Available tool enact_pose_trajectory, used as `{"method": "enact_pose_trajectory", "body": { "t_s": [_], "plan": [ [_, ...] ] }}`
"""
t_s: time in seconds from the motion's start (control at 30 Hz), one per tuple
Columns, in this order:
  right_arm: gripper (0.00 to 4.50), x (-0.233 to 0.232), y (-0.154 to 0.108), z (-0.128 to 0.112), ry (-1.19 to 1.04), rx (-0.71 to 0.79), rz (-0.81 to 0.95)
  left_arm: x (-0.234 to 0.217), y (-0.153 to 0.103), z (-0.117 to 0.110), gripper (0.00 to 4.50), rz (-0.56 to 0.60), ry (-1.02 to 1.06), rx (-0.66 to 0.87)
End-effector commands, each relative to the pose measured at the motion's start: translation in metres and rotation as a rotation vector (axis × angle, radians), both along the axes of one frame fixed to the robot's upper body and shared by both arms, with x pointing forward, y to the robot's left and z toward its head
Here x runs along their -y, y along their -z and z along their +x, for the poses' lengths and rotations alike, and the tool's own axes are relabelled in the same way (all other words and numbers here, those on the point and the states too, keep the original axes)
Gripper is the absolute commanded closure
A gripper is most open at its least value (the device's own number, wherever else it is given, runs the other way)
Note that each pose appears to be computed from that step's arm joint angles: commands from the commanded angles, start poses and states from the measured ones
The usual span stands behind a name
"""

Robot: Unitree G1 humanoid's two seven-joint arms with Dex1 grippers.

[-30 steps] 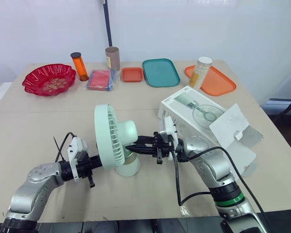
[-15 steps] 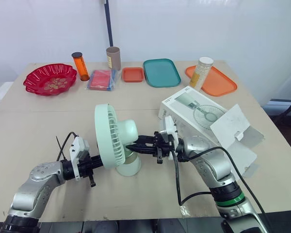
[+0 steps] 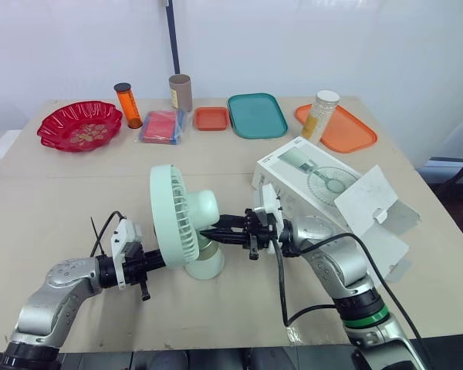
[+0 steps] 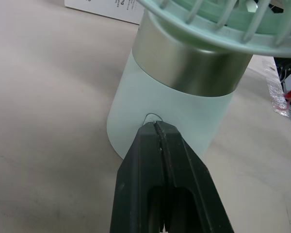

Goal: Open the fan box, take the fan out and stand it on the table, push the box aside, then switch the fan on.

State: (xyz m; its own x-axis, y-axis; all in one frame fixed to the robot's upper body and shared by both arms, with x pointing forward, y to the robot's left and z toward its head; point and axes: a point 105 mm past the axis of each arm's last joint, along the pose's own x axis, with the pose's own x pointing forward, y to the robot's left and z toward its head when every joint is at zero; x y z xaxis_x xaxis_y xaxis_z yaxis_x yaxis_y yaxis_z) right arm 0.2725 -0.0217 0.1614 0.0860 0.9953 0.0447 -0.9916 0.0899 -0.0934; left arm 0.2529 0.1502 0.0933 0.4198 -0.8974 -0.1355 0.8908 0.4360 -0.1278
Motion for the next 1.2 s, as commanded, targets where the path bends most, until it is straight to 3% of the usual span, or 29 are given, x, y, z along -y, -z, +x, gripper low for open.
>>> {"method": "enact_pose_trajectory", "body": {
  "t_s": [0.03, 1.2],
  "plan": [
    [4.16, -0.0011, -0.0070, -0.0030, -0.002, 0.036, 0.010, 0.0089, -0.0086, -0.0023, 4.45, -0.019, 0.040, 0.038],
    [4.16, -0.0008, -0.0070, -0.0003, -0.002, 0.030, 0.017, 0.0057, -0.0130, -0.0009, 4.45, -0.020, 0.025, 0.061]
  ]
}}
